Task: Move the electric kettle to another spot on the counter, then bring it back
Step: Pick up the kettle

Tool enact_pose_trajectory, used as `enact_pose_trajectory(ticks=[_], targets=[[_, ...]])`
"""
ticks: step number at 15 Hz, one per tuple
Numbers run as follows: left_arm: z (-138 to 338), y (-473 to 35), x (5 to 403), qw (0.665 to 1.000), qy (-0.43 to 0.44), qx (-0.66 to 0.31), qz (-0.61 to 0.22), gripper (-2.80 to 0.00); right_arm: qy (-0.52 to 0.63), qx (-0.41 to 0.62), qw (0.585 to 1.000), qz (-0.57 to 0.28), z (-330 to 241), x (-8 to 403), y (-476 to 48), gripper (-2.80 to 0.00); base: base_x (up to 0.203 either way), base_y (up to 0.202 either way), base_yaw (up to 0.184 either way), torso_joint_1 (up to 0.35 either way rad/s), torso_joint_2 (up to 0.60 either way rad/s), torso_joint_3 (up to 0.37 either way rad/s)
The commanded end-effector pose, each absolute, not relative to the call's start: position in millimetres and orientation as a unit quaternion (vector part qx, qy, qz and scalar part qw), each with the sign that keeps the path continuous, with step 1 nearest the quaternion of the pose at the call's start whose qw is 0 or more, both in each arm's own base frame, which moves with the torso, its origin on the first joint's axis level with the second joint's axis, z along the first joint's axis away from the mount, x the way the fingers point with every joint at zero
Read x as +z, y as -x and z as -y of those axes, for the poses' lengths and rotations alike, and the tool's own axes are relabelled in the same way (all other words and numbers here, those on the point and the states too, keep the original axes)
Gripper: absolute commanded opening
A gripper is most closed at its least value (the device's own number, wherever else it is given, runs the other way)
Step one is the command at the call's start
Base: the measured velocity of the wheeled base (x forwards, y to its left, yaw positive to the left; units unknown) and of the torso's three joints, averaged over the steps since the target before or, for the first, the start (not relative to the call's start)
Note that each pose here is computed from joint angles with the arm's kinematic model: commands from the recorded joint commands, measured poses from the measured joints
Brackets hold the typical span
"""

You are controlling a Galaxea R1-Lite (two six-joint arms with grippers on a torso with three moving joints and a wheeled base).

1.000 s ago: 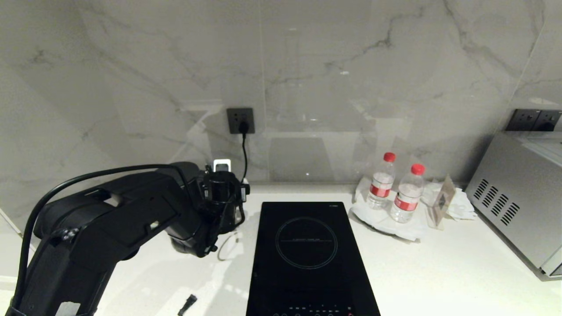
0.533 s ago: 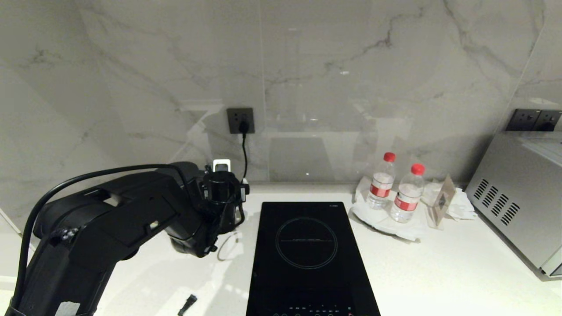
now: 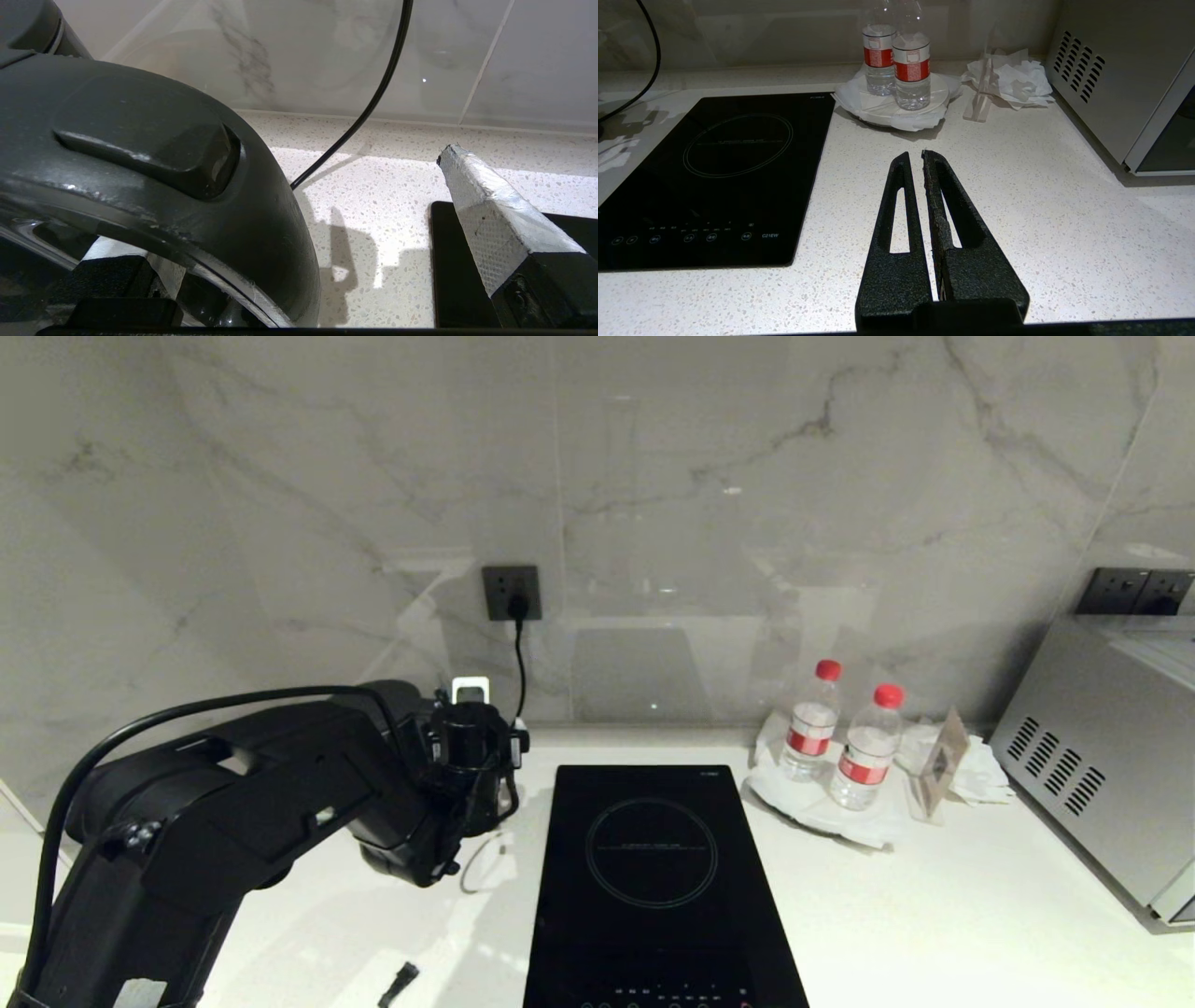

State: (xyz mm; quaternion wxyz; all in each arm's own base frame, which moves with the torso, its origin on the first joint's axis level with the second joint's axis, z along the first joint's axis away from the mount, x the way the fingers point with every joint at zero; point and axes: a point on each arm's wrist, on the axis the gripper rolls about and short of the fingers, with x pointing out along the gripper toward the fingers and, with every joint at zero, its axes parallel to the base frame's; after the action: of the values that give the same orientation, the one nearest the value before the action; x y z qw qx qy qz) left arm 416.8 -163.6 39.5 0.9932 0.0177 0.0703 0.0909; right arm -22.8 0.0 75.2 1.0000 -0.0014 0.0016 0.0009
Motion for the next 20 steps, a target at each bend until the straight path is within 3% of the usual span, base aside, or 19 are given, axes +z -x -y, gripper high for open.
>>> enact_pose_trajectory(ticks=[1, 20], targets=[[163.8, -417.2, 41.4, 0.993, -0.015, 0.092, -0.066, 0.00, 0.002, 0.001, 1.000, -0.002, 0.0, 75.2, 22.8, -2.80, 0.000, 0.000, 0.000, 0.000, 0.00, 0.000], [164.0, -414.2, 37.0, 0.993, -0.019, 0.092, -0.073, 0.00, 0.002, 0.001, 1.000, -0.002, -0.1, 75.2, 22.8, -2.80, 0.000, 0.000, 0.000, 0.000, 0.00, 0.000]])
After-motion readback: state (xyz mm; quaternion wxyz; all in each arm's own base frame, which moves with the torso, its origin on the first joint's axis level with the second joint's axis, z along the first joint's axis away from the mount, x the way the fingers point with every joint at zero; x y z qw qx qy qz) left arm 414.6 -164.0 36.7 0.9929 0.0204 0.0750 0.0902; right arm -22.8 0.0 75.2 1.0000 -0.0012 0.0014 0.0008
